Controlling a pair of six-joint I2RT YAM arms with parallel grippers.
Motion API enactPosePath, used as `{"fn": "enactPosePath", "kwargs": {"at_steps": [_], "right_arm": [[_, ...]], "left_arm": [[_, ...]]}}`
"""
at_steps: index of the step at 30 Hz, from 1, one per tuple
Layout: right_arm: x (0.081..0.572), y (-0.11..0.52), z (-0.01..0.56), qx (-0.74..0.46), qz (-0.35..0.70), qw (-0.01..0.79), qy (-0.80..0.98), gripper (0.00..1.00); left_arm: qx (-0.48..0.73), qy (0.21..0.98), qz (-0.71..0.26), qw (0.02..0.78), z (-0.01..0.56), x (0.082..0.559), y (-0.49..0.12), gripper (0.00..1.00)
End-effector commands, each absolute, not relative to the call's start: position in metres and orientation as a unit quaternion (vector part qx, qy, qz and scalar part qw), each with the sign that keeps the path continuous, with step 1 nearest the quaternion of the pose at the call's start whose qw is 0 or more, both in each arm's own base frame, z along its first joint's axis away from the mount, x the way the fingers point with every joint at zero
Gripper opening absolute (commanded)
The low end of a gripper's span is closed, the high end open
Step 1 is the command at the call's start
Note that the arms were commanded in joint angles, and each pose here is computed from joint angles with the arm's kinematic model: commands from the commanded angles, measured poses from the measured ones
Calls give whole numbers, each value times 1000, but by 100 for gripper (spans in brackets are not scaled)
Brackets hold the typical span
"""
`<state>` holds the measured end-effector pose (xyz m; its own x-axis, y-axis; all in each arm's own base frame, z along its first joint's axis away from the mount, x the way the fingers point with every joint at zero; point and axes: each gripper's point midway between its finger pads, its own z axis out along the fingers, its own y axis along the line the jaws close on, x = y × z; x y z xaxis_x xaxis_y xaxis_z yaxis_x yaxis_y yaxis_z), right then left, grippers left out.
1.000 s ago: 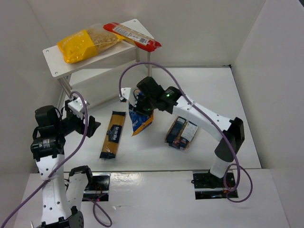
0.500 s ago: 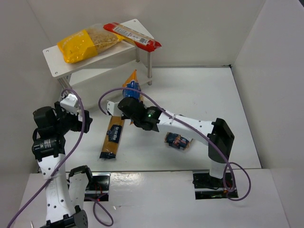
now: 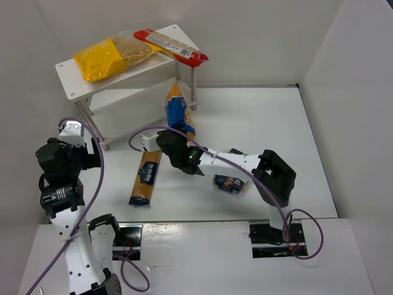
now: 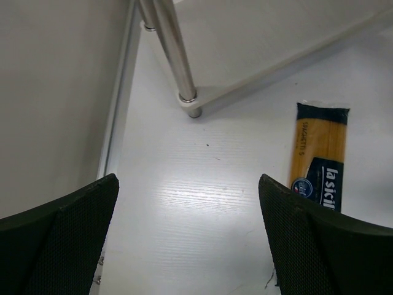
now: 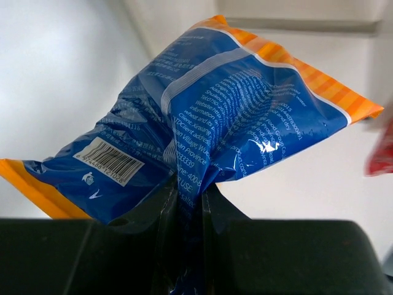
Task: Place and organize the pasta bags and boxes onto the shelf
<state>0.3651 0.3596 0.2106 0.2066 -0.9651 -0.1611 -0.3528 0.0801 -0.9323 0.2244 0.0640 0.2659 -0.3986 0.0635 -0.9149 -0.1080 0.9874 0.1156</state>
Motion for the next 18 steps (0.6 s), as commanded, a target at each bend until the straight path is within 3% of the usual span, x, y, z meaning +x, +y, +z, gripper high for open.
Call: {"fn": "enactPosePath", "kwargs": {"at_steps": [1,18], "right_arm": [[384,351,289,-498,-380,582,519,0],[416,366,280,-493,-466,606,415,0]], "left_arm": [[-59,811,113,571,281,225,81,100],[-91,805,129,572,277,227,92,100]]}}
